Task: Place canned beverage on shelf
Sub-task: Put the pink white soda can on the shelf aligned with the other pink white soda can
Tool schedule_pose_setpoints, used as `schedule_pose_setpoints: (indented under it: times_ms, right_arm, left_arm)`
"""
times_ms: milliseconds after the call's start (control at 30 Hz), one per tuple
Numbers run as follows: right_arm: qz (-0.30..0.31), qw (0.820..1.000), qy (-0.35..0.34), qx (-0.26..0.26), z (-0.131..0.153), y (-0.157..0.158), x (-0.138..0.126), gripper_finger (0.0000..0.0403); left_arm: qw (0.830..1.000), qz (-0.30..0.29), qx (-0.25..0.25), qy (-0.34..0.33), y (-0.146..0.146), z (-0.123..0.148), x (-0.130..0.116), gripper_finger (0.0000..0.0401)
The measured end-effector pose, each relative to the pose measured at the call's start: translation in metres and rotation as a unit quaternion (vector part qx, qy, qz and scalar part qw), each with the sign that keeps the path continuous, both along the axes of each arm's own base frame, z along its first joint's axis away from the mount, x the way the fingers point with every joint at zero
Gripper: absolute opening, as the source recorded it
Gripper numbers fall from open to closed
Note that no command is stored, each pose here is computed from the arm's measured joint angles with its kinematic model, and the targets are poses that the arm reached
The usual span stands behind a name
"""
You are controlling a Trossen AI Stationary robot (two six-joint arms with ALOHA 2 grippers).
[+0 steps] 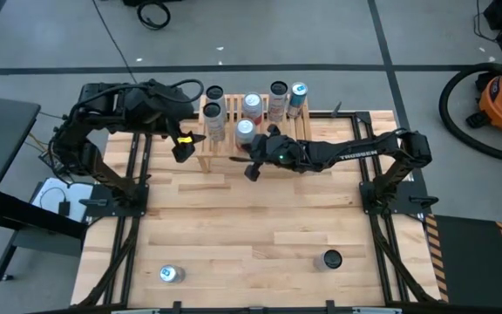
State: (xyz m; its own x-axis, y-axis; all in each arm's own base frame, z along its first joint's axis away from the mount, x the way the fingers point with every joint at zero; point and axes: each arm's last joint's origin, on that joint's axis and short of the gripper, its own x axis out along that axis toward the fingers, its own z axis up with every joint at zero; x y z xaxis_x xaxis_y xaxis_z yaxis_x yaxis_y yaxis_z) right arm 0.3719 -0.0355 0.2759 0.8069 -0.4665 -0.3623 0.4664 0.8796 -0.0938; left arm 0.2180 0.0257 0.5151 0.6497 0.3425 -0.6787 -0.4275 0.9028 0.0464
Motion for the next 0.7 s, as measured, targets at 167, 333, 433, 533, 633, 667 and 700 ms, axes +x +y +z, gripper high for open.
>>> schedule_pose_setpoints:
  times_ms: [167, 333, 433, 533, 633, 667, 700]
  right_arm:
    - [-0.022, 1.000, 0.007, -0.010, -0.0007, -0.0009, -0.0011, 0.0009]
    - [-0.026, 1.000, 0.012, -0.004, -0.0024, -0.0012, -0.0019, 0.0009]
    - [-0.041, 0.999, 0.015, -0.005, -0.0030, -0.0016, -0.0026, 0.0009]
    - [-0.057, 0.998, 0.017, -0.008, -0.0035, -0.0025, -0.0034, 0.0009]
    - [-0.069, 0.997, 0.017, -0.013, -0.0034, -0.0027, -0.0039, 0.0009]
    - [-0.074, 0.997, 0.016, -0.012, -0.0035, -0.0025, -0.0040, 0.0009]
    - [-0.080, 0.997, 0.015, -0.010, -0.0038, -0.0026, -0.0043, 0.0009]
  left_arm:
    - [1.000, 0.000, 0.000, 0.000, 0.0000, 0.0000, 0.0000, 0.0315]
    - [1.000, 0.000, 0.000, 0.000, 0.0000, 0.0000, 0.0000, 0.0315]
    - [1.000, 0.000, 0.000, 0.000, 0.0000, -0.0001, 0.0002, 0.0315]
    - [1.000, 0.000, 0.000, 0.000, 0.0000, -0.0001, 0.0002, 0.0315]
    - [1.000, 0.000, 0.000, 0.000, 0.0000, -0.0001, 0.0002, 0.0315]
    - [1.000, 0.000, 0.000, 0.000, 0.0000, -0.0001, 0.0002, 0.0315]
    - [1.000, 0.000, 0.000, 0.000, 0.0000, -0.0001, 0.0002, 0.0315]
